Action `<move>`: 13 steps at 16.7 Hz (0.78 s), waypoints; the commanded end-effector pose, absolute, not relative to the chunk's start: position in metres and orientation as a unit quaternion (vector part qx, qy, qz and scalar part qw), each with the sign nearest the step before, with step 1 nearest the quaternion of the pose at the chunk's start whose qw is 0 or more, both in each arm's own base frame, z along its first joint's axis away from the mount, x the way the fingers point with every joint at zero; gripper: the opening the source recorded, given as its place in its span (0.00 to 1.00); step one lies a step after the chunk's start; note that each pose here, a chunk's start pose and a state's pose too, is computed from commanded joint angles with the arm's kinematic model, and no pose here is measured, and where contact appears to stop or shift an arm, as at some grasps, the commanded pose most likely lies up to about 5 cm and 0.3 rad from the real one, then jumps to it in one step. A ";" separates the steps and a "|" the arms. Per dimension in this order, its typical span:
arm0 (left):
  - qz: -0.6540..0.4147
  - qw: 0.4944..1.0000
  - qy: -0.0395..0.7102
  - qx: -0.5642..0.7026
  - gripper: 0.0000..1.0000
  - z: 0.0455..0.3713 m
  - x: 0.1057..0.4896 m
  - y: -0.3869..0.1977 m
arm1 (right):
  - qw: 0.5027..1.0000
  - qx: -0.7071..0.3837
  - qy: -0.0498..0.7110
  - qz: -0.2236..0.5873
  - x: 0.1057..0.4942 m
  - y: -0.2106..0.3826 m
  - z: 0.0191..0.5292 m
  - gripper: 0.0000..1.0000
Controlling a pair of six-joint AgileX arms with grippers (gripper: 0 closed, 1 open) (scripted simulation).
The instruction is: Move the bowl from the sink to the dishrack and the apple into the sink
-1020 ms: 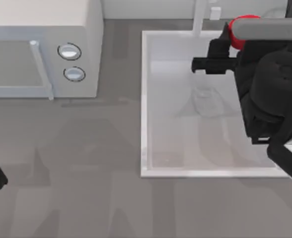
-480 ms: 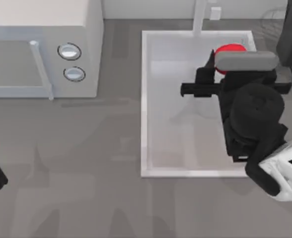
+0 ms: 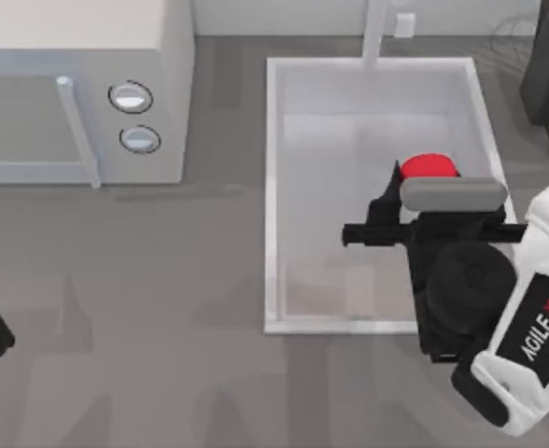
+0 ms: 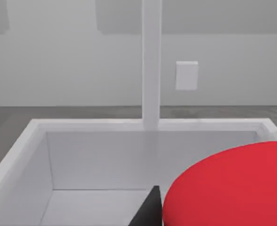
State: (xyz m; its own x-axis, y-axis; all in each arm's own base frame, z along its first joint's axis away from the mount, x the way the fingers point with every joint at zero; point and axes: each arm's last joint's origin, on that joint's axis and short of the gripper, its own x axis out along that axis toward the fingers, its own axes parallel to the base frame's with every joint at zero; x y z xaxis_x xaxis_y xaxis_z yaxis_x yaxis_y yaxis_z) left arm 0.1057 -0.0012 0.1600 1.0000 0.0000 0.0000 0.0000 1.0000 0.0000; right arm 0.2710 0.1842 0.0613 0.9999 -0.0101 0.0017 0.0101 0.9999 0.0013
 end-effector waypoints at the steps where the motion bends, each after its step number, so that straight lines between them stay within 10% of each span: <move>1: 0.000 1.000 0.000 0.000 1.00 0.160 0.106 -0.001 | 1.000 0.000 0.000 -0.005 0.270 0.184 0.059 0.00; 5: 0.000 1.000 0.000 0.000 1.00 0.160 0.106 -0.001 | 1.000 0.000 0.000 -0.005 0.270 0.184 0.059 0.00; 13: 0.000 1.000 0.000 0.000 1.00 0.160 0.106 -0.001 | 1.000 0.000 0.000 -0.005 0.270 0.184 0.059 0.60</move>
State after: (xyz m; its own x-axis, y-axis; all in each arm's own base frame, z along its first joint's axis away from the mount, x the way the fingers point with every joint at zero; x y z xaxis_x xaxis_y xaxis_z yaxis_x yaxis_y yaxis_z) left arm 0.1057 -0.0012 0.1600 1.0000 0.0000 0.0000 0.0000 1.0000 0.0000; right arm 0.2704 0.1836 0.0590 1.0000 -0.0100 0.0000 0.0100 1.0000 0.0000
